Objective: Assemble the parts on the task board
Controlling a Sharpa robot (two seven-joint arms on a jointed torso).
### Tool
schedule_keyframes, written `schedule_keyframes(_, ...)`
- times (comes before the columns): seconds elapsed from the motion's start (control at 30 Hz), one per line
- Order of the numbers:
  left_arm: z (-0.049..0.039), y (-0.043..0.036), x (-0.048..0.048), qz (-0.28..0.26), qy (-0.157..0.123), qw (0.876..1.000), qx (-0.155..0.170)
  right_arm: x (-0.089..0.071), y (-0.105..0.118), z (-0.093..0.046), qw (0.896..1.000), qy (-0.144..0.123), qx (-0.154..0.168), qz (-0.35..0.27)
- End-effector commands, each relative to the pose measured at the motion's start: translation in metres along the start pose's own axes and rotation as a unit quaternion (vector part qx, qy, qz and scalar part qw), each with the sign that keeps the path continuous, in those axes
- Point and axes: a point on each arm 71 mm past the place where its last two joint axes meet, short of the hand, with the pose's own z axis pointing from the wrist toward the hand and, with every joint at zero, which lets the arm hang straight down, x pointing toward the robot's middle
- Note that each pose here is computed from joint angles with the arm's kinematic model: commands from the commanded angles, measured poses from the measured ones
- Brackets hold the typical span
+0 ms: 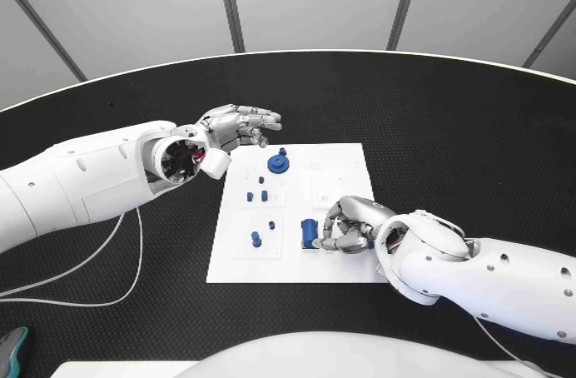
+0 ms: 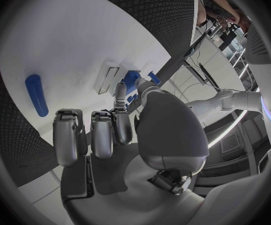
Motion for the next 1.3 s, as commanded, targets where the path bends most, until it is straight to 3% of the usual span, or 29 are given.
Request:
schedule_keyframes(0.03, 0.0001, 0.0000, 0.0001, 0.000, 0.000, 1.000, 0.000, 0.0000, -0.0012, 0.0022, 1.000, -0.001, 0.003, -0.001)
schedule_keyframes(1.3, 0.0003, 0.0003, -0.0009, 0.000, 0.000, 1.000, -0.002, 0.0024, 0.0007, 0.0024, 1.000, 0.013, -0.001, -0.007)
